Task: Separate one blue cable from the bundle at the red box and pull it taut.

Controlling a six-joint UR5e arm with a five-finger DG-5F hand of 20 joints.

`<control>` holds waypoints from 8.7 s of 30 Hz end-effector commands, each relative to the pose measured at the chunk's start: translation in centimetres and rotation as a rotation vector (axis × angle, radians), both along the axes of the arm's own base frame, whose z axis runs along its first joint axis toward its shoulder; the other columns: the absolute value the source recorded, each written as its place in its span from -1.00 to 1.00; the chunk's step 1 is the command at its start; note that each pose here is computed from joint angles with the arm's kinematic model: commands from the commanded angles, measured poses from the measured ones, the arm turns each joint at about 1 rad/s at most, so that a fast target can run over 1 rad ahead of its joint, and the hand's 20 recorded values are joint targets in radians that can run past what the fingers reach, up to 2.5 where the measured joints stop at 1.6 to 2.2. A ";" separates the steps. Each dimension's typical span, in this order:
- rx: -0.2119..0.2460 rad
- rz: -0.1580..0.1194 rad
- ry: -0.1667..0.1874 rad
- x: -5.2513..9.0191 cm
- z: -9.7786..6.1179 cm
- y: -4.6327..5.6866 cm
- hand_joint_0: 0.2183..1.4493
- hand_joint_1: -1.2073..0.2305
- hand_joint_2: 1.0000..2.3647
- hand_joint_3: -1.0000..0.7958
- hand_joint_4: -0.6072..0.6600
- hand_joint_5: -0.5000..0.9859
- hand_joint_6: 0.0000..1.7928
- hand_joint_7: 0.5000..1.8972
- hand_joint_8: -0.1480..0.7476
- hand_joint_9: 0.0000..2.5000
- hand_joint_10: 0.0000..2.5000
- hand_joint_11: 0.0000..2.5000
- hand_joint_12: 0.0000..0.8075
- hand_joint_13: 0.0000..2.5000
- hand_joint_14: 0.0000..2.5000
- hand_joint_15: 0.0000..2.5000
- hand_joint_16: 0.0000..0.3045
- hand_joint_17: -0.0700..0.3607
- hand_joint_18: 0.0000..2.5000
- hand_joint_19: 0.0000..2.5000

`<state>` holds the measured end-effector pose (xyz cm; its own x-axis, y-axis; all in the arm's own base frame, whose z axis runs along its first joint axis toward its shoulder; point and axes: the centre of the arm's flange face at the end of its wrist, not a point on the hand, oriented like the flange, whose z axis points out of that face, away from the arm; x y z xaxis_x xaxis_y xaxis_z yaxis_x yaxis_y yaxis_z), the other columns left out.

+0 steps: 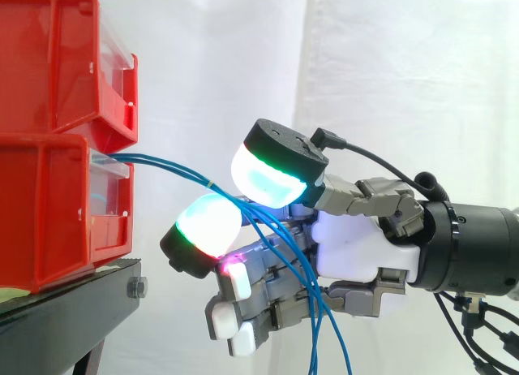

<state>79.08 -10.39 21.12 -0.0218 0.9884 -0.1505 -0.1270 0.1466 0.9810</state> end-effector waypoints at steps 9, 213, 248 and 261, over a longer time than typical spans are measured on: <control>-0.011 -0.013 -0.005 0.0 -0.2 -0.5 -0.42 -0.14 -0.99 -0.35 0.17 -0.60 -0.07 -0.34 0.01 -0.27 -0.98 -0.29 -0.07 -0.34 -0.98 -0.49 -0.66 -0.14 -0.49 -0.40; 0.034 0.129 -0.006 2.0 -0.6 -0.8 -0.09 -0.61 -1.00 -0.44 -0.06 -0.58 0.03 -0.18 -0.03 -0.13 -0.98 -0.19 -0.12 -0.20 -0.98 -0.41 -0.68 -0.17 -0.27 -0.35; 0.032 0.133 -0.001 2.0 -0.5 -0.6 -0.38 -0.03 -1.00 -0.44 0.03 -0.54 -0.04 -0.11 -0.01 -0.08 -0.98 -0.21 -0.08 -0.19 -0.98 -0.39 -0.68 -0.16 -0.30 -0.27; 0.033 0.136 0.002 1.9 -0.5 -0.7 -0.30 -0.38 -0.98 -0.29 0.02 -0.56 -0.02 -0.10 -0.01 -0.13 -0.98 -0.20 -0.06 -0.22 -0.98 -0.38 -0.66 -0.14 -0.34 -0.29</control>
